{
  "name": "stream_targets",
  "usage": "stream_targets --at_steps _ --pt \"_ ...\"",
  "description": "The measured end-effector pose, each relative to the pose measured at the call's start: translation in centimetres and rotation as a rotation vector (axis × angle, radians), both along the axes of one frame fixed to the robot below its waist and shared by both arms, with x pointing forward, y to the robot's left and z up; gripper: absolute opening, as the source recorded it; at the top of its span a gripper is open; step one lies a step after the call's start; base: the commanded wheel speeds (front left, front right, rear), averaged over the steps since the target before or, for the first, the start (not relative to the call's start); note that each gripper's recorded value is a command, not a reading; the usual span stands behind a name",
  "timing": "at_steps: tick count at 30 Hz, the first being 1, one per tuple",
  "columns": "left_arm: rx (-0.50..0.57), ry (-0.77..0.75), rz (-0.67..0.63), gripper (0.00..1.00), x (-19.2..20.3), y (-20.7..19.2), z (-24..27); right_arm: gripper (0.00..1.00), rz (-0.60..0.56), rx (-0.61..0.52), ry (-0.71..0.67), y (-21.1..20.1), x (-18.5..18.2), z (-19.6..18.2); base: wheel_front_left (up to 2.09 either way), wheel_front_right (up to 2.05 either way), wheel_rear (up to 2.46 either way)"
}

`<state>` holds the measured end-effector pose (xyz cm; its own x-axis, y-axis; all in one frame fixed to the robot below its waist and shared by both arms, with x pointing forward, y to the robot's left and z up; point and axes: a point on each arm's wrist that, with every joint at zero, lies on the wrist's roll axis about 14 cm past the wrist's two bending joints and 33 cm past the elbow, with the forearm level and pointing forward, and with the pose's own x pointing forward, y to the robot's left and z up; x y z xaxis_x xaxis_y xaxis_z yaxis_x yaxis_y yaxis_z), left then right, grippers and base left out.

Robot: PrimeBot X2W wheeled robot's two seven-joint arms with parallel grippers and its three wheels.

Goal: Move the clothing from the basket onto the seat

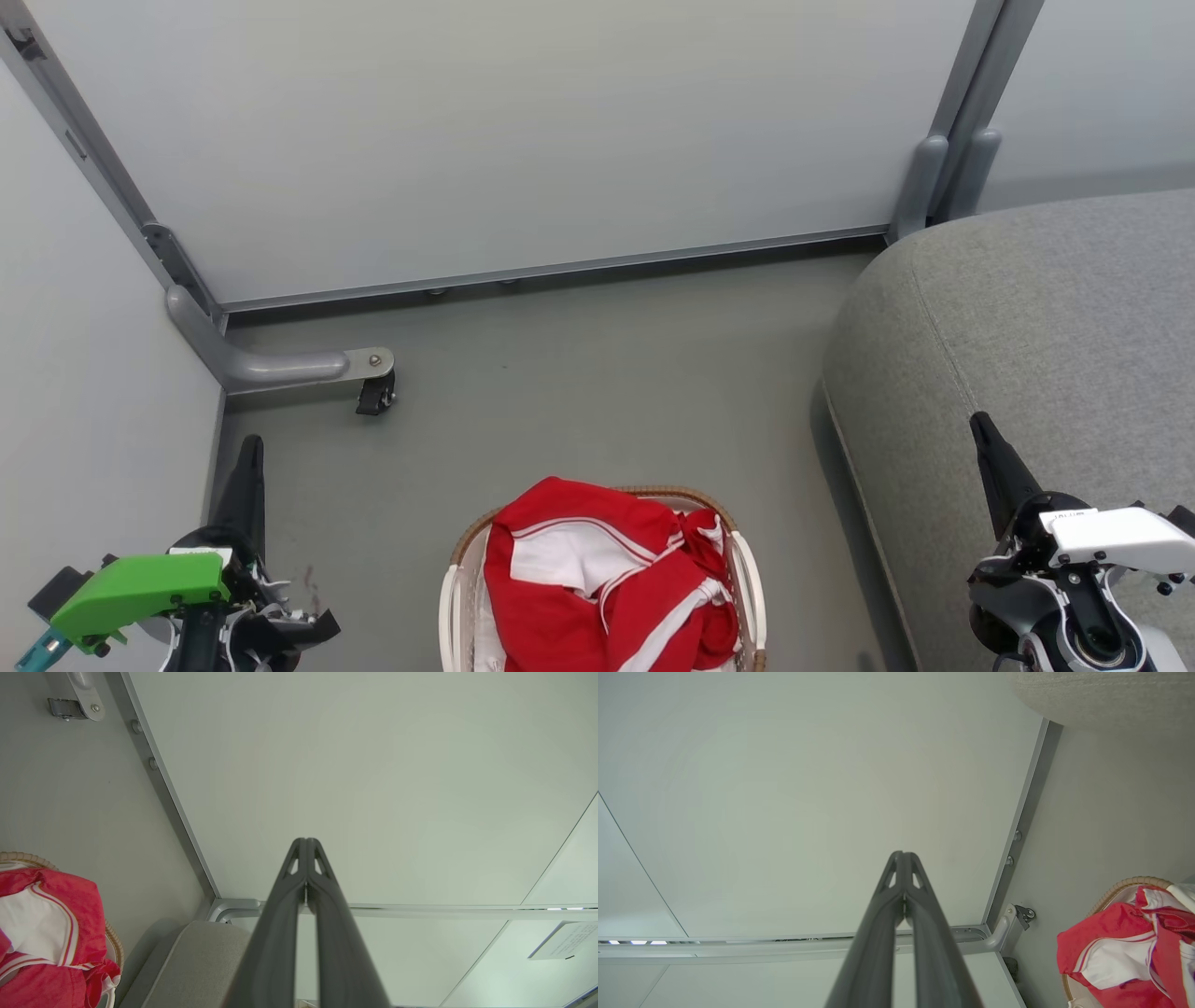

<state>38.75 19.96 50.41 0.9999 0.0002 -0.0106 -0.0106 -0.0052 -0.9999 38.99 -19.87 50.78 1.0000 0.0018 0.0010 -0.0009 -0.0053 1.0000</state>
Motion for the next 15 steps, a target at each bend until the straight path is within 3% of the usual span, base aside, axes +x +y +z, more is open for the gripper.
stream_targets --at_steps 11,12,15 --pt "0.000 0.000 0.000 0.00 0.0 0.0 0.0 0.00 0.000 0.000 0.000 0.0 0.0 0.0 0.00 0.00 0.00" --pt "-0.001 0.004 0.000 1.00 0.0 0.0 -0.1 1.00 0.000 0.001 0.004 0.0 0.0 -0.1 0.00 0.00 0.00" --pt "-0.008 0.048 0.000 1.00 -0.6 -0.2 -1.6 1.00 0.001 0.012 0.040 0.3 -0.4 -1.3 0.00 0.00 0.00"
